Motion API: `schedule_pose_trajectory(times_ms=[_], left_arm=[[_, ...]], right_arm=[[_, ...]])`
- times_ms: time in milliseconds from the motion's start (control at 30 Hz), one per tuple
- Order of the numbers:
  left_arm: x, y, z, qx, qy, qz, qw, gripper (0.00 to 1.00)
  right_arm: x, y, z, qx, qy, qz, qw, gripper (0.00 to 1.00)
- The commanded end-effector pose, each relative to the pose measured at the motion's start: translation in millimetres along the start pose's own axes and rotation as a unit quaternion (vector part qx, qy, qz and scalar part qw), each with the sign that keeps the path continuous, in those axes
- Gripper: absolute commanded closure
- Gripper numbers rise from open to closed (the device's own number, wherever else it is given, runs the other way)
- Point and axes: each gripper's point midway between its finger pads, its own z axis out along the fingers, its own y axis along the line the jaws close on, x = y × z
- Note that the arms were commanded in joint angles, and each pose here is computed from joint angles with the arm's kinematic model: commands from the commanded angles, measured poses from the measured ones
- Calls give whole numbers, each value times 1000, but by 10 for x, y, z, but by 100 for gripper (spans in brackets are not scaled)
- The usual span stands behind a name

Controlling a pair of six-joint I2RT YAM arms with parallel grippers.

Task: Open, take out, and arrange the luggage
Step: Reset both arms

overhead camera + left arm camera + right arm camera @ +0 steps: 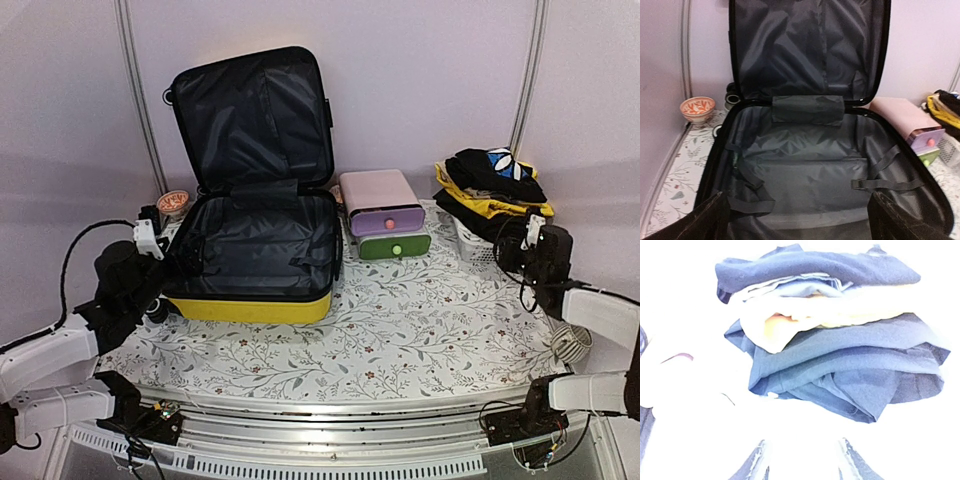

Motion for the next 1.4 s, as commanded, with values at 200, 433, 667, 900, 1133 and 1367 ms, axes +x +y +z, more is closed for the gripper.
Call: schedule_pose_trajectory(times_ms=[200, 433, 667, 900, 1133, 1367], left_arm=[[158, 604, 112, -132, -30, 105, 985, 2], [160, 1091, 259, -202, -38, 136, 969, 2], [265, 1345, 366, -167, -72, 128, 975, 2], [532, 1140, 537, -83, -54, 153, 983, 7], [499, 1219, 589, -101, -53, 148, 982, 2], [508, 1218, 592, -101, -51, 146, 983, 2]], right_arm=[[62, 318, -410, -123, -192, -113, 967, 0], [37, 244, -85, -96, -192, -132, 968, 1], [178, 144, 144, -82, -168, -116, 975, 1], [180, 89, 187, -69, -159, -105, 979, 1], [185, 92, 191, -71, -158, -105, 979, 1], [185, 89, 193, -70, -158, -105, 979, 1]])
